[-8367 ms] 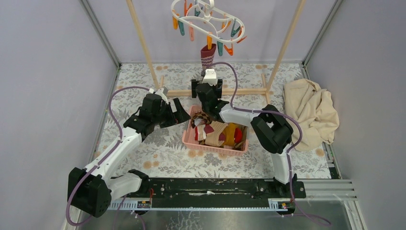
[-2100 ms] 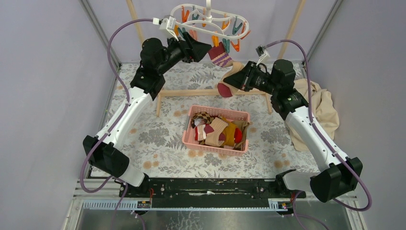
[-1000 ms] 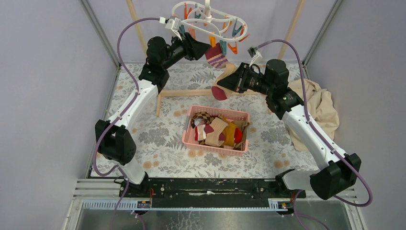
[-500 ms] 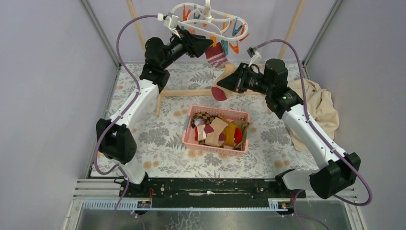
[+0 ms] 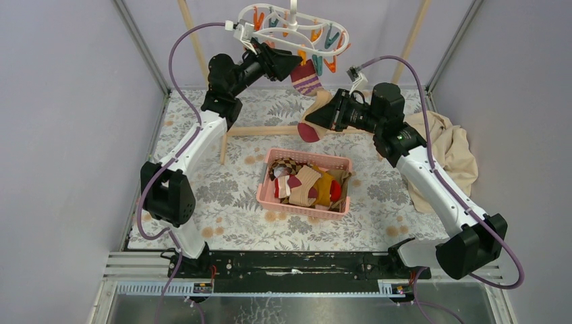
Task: Remove the socks clipped to the hanger
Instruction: Remove the sock from the hanger.
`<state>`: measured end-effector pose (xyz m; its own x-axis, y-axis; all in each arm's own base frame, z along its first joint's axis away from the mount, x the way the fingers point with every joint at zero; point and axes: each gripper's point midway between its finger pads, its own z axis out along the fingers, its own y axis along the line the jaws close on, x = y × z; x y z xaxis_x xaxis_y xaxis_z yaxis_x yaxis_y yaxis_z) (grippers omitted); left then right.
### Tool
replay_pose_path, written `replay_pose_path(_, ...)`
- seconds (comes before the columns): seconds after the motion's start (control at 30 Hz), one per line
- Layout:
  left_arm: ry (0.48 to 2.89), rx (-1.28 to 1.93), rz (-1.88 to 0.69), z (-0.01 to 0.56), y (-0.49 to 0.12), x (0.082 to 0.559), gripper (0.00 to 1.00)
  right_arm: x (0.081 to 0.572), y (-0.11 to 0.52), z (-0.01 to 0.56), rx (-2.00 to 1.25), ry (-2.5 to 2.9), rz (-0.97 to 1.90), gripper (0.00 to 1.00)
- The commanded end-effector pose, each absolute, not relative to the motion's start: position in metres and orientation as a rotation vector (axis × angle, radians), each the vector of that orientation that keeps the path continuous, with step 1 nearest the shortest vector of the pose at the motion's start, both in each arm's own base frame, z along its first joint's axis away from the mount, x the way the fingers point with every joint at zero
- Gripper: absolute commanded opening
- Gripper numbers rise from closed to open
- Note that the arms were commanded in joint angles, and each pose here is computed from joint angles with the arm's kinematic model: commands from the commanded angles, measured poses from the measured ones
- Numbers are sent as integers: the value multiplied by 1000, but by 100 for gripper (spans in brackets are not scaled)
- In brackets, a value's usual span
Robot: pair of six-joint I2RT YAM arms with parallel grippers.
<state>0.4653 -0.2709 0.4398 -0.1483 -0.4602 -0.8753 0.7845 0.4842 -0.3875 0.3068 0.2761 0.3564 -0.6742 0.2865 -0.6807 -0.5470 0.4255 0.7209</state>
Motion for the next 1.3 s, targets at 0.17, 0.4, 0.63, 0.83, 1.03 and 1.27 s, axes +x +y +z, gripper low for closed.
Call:
replay_pose_path(0.17, 1219, 359, -1138, 455, -275, 462, 70, 306, 282, 381, -282, 1814, 1354, 0)
replay_pose_path(0.4, 1228, 362, -1123, 449, -279, 465, 71, 301, 285, 381, -294, 1817, 1363, 0)
replay_pose_path(0.63, 1230, 372, -1100, 450, -286, 464, 75, 296, 288, 379, -304, 1821, 1366, 0)
replay_pose_path(0.83, 1239, 382, -1077, 448, -296, 464, 77, 292, 290, 378, -310, 1823, 1369, 0)
replay_pose_path(1.03, 1230, 368, -1077, 450, -296, 466, 77, 289, 290, 377, -321, 1820, 1367, 0)
replay_pose_path(1.27, 1213, 365, -1083, 456, -293, 468, 74, 287, 289, 369, -313, 1852, 1364, 0)
